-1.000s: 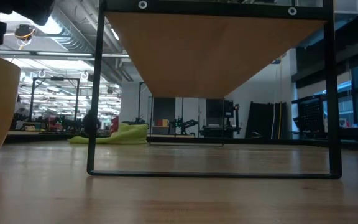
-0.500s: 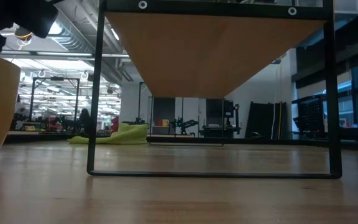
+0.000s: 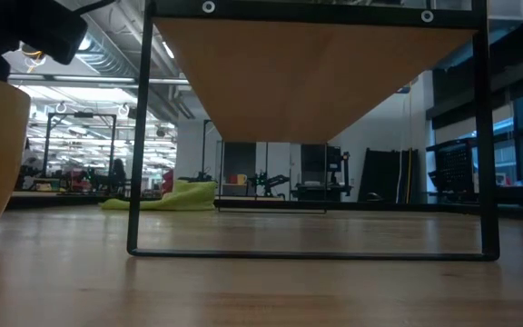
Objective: Stack small to large cups/mugs on shelf
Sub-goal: Put the yellow mug on the shelf
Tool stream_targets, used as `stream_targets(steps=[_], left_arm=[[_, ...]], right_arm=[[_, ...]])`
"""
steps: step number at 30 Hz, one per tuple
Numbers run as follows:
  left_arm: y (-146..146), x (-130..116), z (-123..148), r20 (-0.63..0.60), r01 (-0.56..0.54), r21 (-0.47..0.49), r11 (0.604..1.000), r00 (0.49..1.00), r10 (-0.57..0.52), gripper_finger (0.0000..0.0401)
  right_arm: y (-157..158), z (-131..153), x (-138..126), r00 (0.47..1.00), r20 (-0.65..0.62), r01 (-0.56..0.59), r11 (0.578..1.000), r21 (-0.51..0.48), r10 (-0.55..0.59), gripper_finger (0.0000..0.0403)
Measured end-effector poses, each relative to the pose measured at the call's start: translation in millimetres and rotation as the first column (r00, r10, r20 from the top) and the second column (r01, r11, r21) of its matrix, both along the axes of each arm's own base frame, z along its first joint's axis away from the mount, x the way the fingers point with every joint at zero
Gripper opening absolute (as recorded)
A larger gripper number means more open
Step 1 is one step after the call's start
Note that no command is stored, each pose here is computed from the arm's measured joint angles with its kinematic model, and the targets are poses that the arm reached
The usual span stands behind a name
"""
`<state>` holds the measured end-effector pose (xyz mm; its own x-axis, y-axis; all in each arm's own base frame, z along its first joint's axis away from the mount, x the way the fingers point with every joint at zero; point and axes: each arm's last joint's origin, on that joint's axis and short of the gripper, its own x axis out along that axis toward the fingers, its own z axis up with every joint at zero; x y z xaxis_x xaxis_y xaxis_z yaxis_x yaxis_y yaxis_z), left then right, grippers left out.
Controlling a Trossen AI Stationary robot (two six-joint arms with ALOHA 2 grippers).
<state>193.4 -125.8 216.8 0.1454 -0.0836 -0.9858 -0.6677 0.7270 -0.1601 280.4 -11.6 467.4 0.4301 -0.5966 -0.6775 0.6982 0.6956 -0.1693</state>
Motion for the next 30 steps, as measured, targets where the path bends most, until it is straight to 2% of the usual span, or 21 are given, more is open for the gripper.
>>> stream_targets(steps=[9,16,19,23,30], left_arm=[[1,0,0,0.016,0.016,0.035,0.999,1.0,-0.016,0.0013],[1,0,0,0.019,0.019,0.04,0.999,1.0,-0.02,0.0013],[1,1,2,0.006,0.032,0.012,0.999,0.999,-0.032,0.0009],[2,10,21,0.033,0.07,-0.025,0.997,0.997,-0.069,0.0008],[22,20,88,0.07,0.142,0.043,0.989,0.987,-0.145,0.0008]], right_arm=[[4,0,0,1.0,0.013,0.0,1.0,0.01,0.0,0.0197],[4,0,0,1.0,0.013,0.0,1.0,0.01,0.0,0.0197],[4,0,0,1.0,0.016,0.002,1.0,0.011,-0.002,0.0197],[4,0,0,1.0,0.017,0.004,1.0,0.013,-0.004,0.0197],[7,-1,1,0.999,0.032,-0.008,0.998,0.069,0.006,0.0197]])
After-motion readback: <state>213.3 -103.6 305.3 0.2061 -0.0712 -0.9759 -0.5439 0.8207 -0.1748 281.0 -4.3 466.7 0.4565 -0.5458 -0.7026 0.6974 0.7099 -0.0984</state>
